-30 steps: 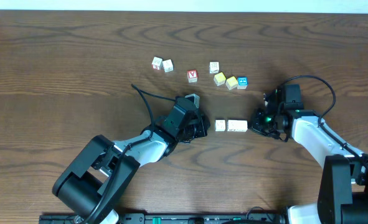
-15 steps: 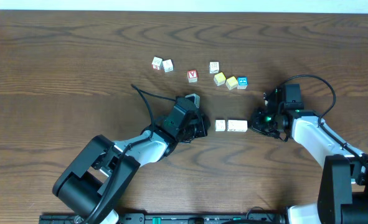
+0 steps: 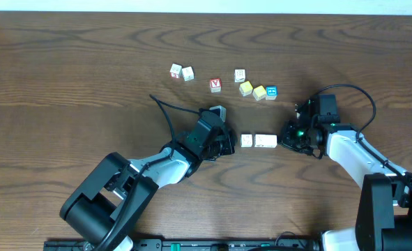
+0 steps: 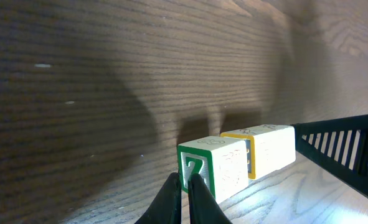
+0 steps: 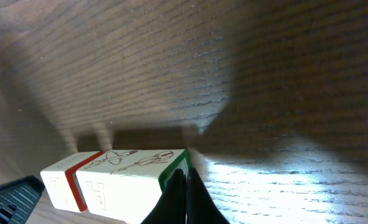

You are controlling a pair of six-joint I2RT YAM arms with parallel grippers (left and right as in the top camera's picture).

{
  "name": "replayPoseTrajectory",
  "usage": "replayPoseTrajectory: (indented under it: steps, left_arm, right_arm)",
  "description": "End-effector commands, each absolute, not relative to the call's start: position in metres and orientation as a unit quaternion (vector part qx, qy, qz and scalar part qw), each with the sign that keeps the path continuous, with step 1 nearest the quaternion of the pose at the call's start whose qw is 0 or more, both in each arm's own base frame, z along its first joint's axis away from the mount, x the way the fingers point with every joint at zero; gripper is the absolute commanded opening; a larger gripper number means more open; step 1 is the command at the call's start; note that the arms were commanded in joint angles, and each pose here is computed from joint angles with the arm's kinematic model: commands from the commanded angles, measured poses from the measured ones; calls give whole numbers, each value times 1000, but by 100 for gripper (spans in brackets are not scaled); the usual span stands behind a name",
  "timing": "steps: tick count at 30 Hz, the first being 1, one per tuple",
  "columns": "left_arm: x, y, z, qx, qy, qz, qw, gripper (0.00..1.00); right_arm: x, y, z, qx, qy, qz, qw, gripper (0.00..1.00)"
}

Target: Lift 3 blocks

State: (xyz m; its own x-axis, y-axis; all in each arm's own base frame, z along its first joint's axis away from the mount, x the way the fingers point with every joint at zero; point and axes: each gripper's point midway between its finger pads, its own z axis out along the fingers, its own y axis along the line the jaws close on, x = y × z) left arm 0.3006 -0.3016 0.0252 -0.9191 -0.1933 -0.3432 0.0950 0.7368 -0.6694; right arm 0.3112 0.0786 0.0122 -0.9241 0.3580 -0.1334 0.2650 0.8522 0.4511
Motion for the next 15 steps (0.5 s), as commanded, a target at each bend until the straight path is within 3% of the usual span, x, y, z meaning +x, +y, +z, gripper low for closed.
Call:
replayPoseTrajectory:
  steps: [1,15]
  left_arm:
    - [301,-297,16,-34,916,-348,197,8]
    - [300,-299,7,-51,917,-351,184,8]
  right_arm:
    - [308,79,9,167,957,215,102,1]
    - [309,79,9,167,957,216,103,1]
